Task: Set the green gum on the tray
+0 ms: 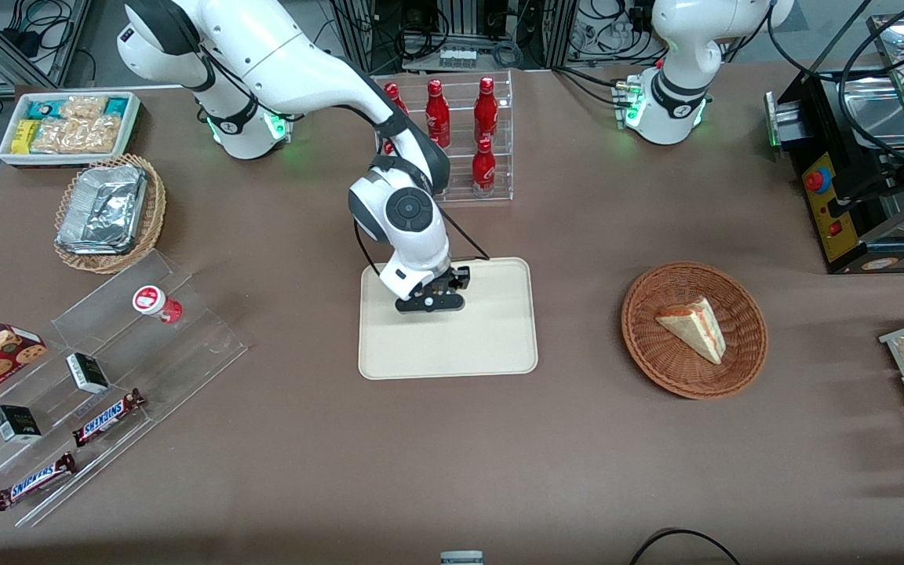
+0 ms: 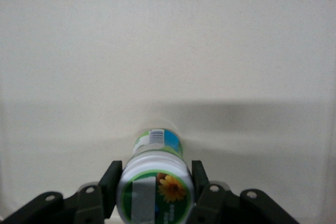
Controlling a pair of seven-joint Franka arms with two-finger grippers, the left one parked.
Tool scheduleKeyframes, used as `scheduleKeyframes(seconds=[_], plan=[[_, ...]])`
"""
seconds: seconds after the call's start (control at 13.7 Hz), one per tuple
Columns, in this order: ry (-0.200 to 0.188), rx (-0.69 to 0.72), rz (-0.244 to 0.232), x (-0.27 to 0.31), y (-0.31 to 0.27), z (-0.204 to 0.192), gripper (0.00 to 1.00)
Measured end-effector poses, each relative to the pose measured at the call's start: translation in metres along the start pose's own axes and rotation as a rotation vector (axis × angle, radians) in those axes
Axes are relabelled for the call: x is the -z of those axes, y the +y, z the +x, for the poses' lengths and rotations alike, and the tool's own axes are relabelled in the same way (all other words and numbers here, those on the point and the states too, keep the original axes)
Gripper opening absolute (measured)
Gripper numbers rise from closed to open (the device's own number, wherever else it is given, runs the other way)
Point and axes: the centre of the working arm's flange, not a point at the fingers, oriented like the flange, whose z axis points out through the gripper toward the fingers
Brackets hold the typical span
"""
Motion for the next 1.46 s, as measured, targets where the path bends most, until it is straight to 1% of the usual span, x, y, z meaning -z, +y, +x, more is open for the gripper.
scheduleKeyframes(seconds=[0.29,0.37,0.51,0.66,0.8,0.95,1.1,1.24,1.32,1.46], plan=[[0.000,-0.002,-0.001,-0.002,-0.001,0.001,0.59],[0.000,-0.002,0.000,-0.003,-0.001,0.002,0.65],[-0.002,-0.003,-0.003,-0.005,-0.001,0.002,0.84],[0.007,-0.005,0.005,0.000,-0.003,0.005,1.00],[0.017,-0.013,0.010,0.013,-0.004,0.013,1.00],[-0.001,-0.027,-0.016,0.036,0.002,0.021,1.00],[-0.026,-0.054,-0.054,0.079,0.019,0.030,1.00],[-0.057,-0.095,-0.095,0.131,0.049,0.037,1.00],[-0.065,-0.115,-0.102,0.158,0.064,0.039,1.00],[-0.062,-0.143,-0.093,0.212,0.093,0.040,1.00]])
